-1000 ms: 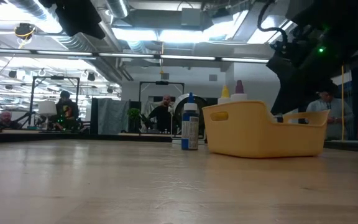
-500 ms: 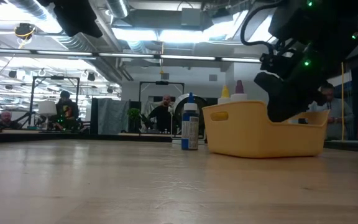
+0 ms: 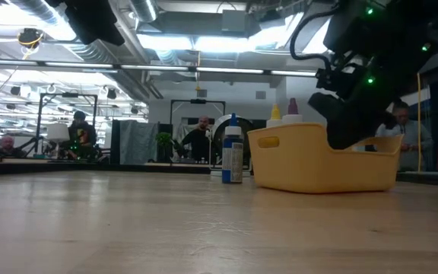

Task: Pick & Place food coloring
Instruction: Put the small blue food coloring bottle into the yellow bin

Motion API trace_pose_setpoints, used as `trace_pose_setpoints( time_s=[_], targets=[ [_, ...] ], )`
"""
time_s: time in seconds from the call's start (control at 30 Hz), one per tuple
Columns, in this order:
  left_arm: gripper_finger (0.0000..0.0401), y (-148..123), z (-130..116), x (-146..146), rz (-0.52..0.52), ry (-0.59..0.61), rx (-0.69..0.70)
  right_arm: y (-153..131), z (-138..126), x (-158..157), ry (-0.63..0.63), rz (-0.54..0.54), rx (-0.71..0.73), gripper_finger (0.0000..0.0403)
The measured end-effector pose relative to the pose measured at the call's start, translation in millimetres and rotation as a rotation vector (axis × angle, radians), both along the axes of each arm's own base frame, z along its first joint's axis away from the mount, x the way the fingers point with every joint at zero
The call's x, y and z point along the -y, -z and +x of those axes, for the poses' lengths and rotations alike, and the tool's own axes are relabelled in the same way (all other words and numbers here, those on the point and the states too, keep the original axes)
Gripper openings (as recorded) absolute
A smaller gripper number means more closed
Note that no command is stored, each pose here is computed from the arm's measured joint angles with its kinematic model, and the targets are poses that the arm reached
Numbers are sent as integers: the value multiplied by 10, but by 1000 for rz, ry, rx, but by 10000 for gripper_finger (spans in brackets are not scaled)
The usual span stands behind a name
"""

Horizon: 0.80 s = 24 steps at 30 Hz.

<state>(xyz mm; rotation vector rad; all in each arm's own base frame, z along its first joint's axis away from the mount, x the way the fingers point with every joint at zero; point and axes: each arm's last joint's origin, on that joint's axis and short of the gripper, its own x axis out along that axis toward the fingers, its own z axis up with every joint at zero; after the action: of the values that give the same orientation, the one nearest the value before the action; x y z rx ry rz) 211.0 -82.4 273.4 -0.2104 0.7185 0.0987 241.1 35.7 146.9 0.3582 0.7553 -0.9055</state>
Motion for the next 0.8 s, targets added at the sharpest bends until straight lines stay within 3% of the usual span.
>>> trace_pose_setpoints(
  time_s=[0.8],
  targets=[
    [173,-10,11,2,-10,4,12,160,125,40,42,28,31,60]
  ],
)
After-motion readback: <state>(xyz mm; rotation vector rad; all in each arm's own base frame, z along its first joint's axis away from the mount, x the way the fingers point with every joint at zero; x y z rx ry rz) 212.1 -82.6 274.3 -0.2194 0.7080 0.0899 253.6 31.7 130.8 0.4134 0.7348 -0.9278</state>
